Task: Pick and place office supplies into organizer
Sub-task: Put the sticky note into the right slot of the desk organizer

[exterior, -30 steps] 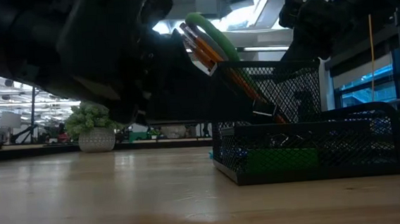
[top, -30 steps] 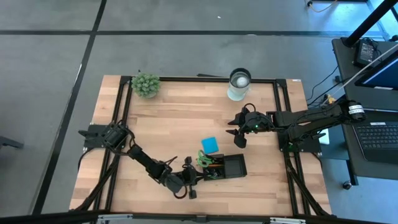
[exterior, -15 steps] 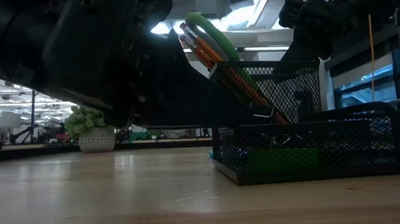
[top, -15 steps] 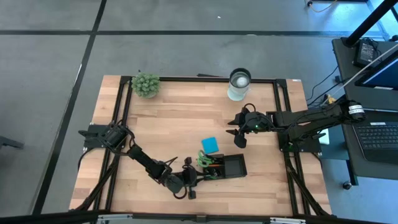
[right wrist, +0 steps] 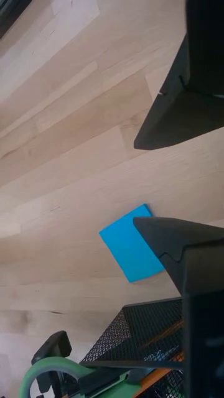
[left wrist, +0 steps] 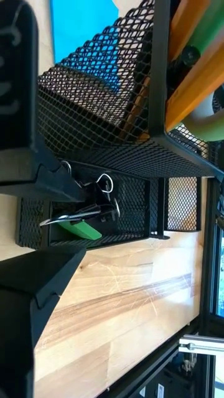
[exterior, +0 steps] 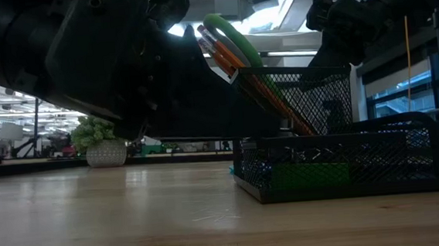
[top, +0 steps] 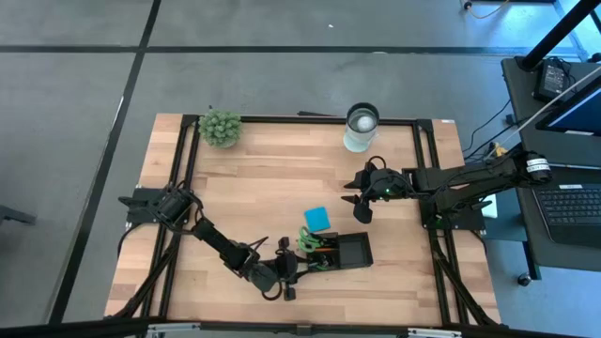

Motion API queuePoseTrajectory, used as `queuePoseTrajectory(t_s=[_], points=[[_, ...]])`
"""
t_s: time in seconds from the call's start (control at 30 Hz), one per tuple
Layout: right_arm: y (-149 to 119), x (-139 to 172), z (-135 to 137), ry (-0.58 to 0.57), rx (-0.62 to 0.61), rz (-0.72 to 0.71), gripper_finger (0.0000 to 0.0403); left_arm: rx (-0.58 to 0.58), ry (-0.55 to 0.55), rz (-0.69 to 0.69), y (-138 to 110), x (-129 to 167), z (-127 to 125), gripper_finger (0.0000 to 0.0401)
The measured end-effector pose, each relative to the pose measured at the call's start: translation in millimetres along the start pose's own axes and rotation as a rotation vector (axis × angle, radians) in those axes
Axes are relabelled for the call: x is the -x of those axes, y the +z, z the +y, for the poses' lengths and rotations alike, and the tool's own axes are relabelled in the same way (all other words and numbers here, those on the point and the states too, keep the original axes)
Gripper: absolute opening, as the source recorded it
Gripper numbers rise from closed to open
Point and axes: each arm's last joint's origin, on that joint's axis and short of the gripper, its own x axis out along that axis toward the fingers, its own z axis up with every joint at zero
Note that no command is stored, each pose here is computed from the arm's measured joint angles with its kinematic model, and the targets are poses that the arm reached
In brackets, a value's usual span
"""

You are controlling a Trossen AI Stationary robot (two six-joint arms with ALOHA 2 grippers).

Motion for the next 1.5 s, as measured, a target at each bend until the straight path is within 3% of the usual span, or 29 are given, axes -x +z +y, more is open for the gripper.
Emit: queuePoseTrajectory(t_s=[0.17,0.4,0.63,0.9,1.3,1.5], points=[[0.0,0.0,-0.2,-0.001,0.0,0.0,0.0189,-0.053,0.003,0.017,5.2,3.8,0.2,0.0127],[0.0,0.0,-0.2,-0.001,0.0,0.001,0.0189,-0.098,0.038,0.112,31.5,21.6,7.4,0.013],[0.0,0.0,-0.2,-0.001,0.0,0.001,0.0189,0.003,0.019,0.2,62.8,46.9,16.5,0.013],[1.1,0.0,0.3,0.003,-0.041,-0.011,0.0189,0.099,0.159,0.342,85.6,62.8,54.3,0.013],[2.4,0.0,0.6,0.006,0.045,-0.024,0.0189,-0.055,0.204,0.54,90.1,34.3,116.6,0.013],[0.3,0.0,-0.1,0.0,0.073,-0.003,0.0189,-0.206,0.158,0.532,98.0,21.9,137.2,0.0129]])
